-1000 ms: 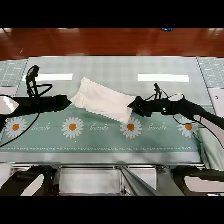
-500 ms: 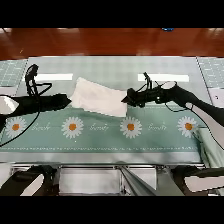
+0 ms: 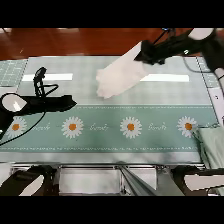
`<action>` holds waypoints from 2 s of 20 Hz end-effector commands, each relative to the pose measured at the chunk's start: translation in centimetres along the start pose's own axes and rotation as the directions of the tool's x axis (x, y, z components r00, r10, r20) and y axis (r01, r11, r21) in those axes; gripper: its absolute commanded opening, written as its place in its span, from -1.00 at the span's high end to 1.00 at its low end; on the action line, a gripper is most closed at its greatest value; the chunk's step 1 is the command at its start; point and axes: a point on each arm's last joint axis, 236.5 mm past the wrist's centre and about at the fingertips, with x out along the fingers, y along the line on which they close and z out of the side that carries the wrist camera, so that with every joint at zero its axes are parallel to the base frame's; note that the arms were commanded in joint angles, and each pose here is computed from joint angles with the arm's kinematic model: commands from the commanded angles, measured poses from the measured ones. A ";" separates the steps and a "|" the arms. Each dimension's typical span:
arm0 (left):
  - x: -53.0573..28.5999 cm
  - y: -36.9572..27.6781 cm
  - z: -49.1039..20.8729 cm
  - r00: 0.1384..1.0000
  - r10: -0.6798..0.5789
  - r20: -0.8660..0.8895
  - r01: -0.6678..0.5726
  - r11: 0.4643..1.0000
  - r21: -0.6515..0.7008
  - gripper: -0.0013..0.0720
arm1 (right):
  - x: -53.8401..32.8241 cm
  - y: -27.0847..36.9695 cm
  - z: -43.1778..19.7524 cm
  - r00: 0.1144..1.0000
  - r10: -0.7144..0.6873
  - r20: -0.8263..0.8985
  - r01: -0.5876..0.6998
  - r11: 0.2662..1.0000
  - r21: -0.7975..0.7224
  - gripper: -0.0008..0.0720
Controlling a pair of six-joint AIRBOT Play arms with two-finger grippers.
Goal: Fold the shirts.
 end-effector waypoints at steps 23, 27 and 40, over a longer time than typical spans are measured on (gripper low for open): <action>1.3 -3.5 0.0 0.997 -0.061 0.035 0.058 0.995 0.078 0.90 | -42.1 -19.4 -17.5 0.663 -0.748 -0.007 0.482 0.420 0.769 0.92; 1.3 -3.5 0.1 0.997 -0.061 0.040 0.057 0.994 0.090 0.90 | -42.7 -20.4 -23.8 0.644 -0.762 -0.074 0.453 0.301 0.839 0.92; 0.2 -2.7 5.6 0.964 -0.043 0.261 -0.006 0.983 0.184 0.90 | -41.9 -20.4 -40.2 0.471 -0.699 -0.538 0.573 -0.222 0.789 -0.17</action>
